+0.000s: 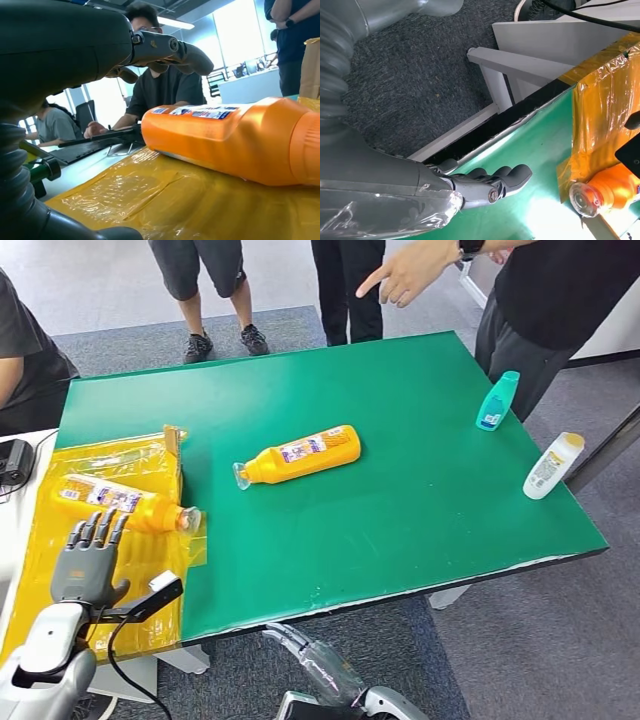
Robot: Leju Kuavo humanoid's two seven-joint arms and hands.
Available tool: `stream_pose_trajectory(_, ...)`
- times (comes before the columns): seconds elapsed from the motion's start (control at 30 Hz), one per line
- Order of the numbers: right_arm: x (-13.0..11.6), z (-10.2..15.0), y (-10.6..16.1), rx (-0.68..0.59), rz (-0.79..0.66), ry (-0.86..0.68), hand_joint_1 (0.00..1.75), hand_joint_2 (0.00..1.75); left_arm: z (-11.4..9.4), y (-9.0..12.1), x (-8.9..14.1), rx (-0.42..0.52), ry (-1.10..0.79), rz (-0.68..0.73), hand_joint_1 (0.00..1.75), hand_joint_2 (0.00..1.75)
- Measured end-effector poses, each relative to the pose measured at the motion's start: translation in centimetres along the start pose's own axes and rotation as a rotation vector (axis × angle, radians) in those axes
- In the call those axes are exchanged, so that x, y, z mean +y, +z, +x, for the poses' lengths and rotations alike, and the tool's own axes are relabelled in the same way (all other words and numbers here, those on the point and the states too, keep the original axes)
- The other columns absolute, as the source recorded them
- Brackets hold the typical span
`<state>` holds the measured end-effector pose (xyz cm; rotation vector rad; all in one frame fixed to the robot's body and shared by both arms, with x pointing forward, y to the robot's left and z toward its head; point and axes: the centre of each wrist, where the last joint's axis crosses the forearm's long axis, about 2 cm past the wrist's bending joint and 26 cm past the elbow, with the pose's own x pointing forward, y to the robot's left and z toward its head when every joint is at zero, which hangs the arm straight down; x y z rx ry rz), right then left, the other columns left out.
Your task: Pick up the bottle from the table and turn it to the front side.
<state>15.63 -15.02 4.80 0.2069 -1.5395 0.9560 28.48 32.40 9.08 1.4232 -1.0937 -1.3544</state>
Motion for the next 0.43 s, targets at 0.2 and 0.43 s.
stream_pose_trajectory(0.2,0.0,0.0,0.0,0.005,-0.001,0.001,0.00,1.75,0.2,0.2,-0.1,-0.034,0.022,0.005,0.00,1.75)
stream_pose_trajectory(0.43,0.0,0.0,0.6,0.045,-0.034,0.005,0.00,1.75,1.5,2.1,0.2,-0.124,0.275,0.040,0.00,1.75)
